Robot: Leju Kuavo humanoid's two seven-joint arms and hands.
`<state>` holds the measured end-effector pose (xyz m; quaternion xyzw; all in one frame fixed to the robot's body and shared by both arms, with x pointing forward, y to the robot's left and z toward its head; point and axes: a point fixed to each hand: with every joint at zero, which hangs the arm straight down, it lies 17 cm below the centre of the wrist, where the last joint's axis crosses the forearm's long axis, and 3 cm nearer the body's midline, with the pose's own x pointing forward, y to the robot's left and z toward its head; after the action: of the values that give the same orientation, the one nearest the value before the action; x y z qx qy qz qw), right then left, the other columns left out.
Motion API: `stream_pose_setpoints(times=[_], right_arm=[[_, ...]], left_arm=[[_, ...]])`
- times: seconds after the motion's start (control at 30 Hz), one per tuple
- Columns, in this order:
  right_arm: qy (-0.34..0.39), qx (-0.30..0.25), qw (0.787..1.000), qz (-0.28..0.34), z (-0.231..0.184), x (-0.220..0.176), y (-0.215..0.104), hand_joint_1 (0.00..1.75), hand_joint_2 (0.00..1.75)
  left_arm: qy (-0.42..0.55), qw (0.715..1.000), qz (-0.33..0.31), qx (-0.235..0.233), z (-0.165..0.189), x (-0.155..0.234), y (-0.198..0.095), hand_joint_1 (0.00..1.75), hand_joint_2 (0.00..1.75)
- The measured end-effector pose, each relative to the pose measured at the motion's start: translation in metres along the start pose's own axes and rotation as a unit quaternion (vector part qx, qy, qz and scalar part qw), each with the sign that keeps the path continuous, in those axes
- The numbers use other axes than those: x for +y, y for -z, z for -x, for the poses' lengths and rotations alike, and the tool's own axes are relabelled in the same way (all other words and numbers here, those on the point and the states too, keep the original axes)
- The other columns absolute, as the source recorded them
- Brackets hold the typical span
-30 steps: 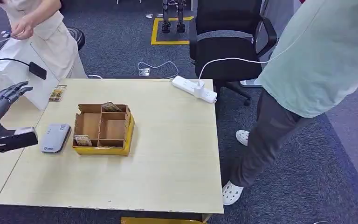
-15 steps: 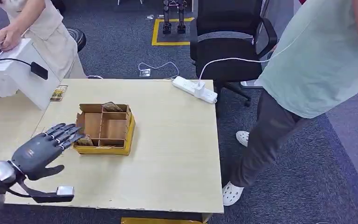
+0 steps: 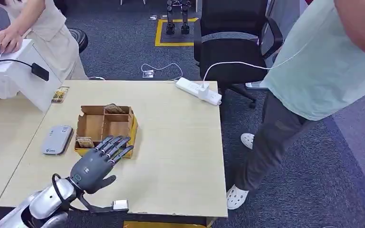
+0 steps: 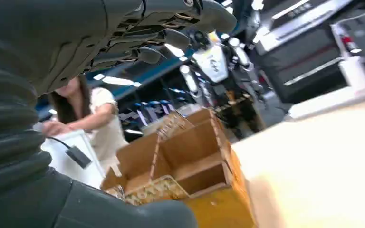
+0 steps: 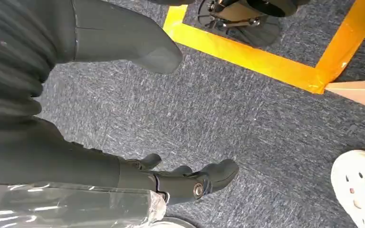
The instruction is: Pass the card to the sensor for recognition and then transmit it.
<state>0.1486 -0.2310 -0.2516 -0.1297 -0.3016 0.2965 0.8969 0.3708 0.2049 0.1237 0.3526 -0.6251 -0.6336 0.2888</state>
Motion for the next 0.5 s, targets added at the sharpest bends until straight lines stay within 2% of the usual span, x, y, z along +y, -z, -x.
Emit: stream_pose_setpoints(times=[0.3,0.5], right_arm=[[-0.002,0.0,1.0,0.0,0.0,0.001,0.0,0.0,1.75],[-0.002,0.002,1.0,-0.001,0.002,0.002,-0.001,0.0,1.75]], left_arm=[[0.057,0.992,-0.033,0.106,0.033,-0.001,0.02,0.0,1.75],[0.057,0.989,-0.027,0.134,0.045,-0.011,0.021,0.0,1.75]])
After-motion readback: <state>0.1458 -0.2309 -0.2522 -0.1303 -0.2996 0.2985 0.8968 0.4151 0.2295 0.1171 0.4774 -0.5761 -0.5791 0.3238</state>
